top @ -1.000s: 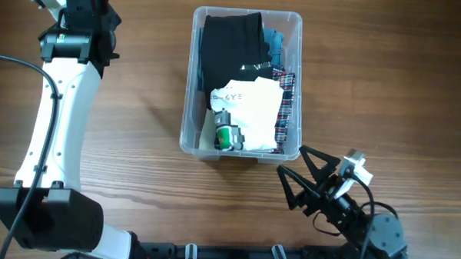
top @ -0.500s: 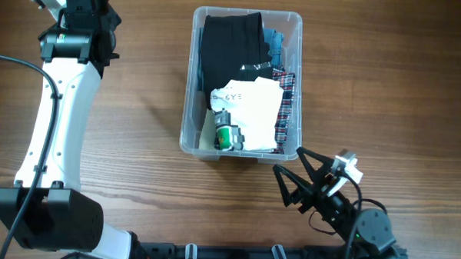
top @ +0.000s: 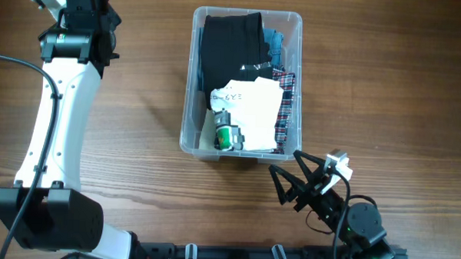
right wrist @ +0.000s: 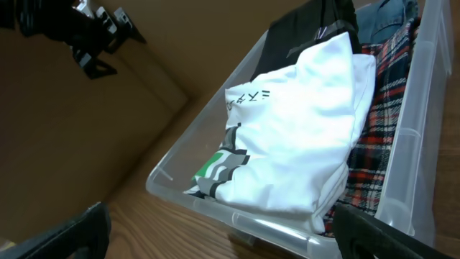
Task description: Pack container
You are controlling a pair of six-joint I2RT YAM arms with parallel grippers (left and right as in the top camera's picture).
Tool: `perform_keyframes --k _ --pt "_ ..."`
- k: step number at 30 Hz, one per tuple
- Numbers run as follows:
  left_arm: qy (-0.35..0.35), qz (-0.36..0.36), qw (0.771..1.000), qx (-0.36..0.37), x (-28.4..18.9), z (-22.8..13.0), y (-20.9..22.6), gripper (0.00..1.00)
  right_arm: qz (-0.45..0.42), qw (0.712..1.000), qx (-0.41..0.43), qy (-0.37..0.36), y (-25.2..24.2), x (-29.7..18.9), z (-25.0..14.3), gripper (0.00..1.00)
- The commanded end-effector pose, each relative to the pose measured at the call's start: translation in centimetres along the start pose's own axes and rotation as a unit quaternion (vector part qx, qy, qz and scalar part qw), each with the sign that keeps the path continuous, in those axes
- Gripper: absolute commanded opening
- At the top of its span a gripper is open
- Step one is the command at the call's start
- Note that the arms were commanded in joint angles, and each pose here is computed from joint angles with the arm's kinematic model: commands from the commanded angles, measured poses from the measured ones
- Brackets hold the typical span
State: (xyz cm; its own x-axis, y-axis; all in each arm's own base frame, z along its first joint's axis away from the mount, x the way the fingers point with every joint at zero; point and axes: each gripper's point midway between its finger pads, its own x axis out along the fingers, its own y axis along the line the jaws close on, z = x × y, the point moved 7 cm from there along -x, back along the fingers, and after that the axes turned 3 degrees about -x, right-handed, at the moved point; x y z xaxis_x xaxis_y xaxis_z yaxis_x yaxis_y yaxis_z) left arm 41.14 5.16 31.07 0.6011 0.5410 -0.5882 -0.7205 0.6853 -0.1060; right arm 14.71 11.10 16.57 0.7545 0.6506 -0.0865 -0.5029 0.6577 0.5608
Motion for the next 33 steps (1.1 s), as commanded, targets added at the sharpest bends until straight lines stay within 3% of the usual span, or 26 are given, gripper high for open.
perform_keyframes --k 1,9,14,16,21,30,33 --pt "-0.004 0.009 1.000 0.002 0.3 0.0 0.2 1.00 -0.036 0.998 0.009 0.040 -1.4 0.4 -1.7 1.00" --pt "-0.004 0.009 1.000 0.002 0.3 0.0 0.2 1.00 -0.053 0.996 0.012 0.066 -2.0 0.6 -2.6 1.00" --pt "-0.004 0.009 1.000 0.002 0.3 0.0 0.2 1.00 -0.088 0.994 -0.067 0.002 -2.6 0.1 -0.6 1.00" --pt "-0.004 0.010 1.000 0.002 0.3 0.0 0.2 1.00 -0.084 0.982 -0.164 -0.029 -2.2 -0.4 0.6 1.00" --pt "-0.004 0.009 1.000 0.002 0.3 0.0 0.2 1.00 -0.109 0.942 -0.305 -0.080 -2.3 -1.4 2.7 1.00" --pt "-0.004 0.009 1.000 0.002 0.3 0.0 0.2 1.00 -0.222 0.887 -0.397 -0.082 -5.6 -3.0 4.7 1.00" --pt "-0.004 0.009 1.000 0.002 0.3 0.0 0.2 1.00 -0.218 0.847 -0.480 -0.064 -5.7 -3.1 4.9 1.00"
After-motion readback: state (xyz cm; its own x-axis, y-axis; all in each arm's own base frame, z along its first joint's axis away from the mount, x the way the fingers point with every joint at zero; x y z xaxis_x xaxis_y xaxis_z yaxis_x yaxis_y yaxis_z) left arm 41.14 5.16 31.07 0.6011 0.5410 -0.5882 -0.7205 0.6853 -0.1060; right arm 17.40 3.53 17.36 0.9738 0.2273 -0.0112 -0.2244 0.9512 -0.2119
